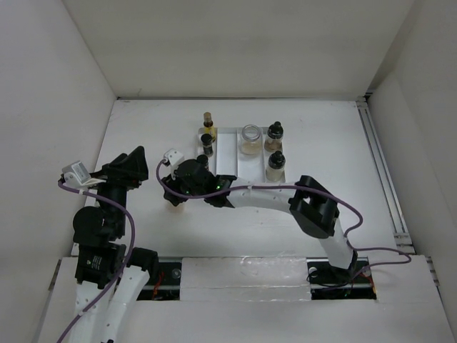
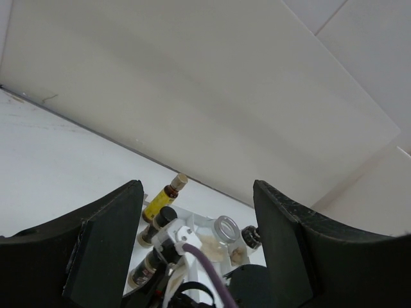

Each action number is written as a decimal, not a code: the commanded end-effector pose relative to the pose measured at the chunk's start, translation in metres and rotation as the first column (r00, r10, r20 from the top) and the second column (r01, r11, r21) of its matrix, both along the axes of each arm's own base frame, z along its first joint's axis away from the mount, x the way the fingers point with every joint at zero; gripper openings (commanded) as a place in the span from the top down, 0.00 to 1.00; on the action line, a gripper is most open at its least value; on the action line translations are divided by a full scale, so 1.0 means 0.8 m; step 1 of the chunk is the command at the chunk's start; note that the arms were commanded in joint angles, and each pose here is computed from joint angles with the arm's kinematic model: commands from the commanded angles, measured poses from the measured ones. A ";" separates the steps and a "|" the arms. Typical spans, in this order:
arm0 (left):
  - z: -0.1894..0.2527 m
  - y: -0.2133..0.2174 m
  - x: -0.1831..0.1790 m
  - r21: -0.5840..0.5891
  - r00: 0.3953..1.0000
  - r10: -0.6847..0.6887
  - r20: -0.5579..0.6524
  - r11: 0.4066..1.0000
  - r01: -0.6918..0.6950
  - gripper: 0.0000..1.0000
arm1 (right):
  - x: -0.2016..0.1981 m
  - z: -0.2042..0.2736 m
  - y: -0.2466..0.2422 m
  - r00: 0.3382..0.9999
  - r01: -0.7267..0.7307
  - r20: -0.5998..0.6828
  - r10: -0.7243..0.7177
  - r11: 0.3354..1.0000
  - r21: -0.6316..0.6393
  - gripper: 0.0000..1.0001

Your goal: Organize the condiment bottles

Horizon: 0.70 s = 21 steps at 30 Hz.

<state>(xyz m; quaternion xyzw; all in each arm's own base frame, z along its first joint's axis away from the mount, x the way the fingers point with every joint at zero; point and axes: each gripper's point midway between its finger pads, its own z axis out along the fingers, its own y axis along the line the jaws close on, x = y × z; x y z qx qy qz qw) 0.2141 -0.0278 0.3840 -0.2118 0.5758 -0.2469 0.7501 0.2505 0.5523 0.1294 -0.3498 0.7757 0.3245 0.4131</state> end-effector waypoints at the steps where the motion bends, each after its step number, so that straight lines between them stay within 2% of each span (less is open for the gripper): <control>1: 0.031 0.001 -0.012 -0.011 0.997 -0.009 0.076 1.000 0.010 0.35 | -0.006 0.154 -0.009 0.996 -0.009 0.091 -0.012 0.973 0.230 0.53; 5: 0.031 0.001 -0.012 -0.011 0.997 -0.009 0.076 1.000 0.010 0.35 | -0.014 0.249 -0.052 0.984 0.013 0.161 -0.073 0.939 0.344 0.54; 8: 0.029 -0.005 -0.011 -0.004 0.996 -0.031 0.078 0.999 0.032 0.30 | 0.012 0.301 -0.108 0.970 0.065 0.188 -0.154 0.908 0.413 0.54; 13: 0.023 -0.017 -0.004 0.015 0.995 -0.078 0.062 0.997 0.077 0.24 | 0.106 0.310 -0.182 0.912 0.263 0.182 -0.368 0.864 0.429 0.54; 15: 0.023 -0.023 -0.002 0.032 0.993 -0.099 0.063 0.995 0.097 0.20 | 0.151 0.294 -0.212 0.879 0.351 0.163 -0.447 0.840 0.414 0.55; 18: 0.021 -0.025 0.000 0.036 0.993 -0.108 0.054 0.994 0.106 0.17 | 0.206 0.268 -0.236 0.848 0.433 0.130 -0.515 0.812 0.390 0.55; 21: 0.018 -0.028 0.004 0.049 0.992 -0.114 0.043 0.992 0.112 0.11 | 0.241 0.246 -0.234 0.838 0.460 0.122 -0.532 0.809 0.366 0.55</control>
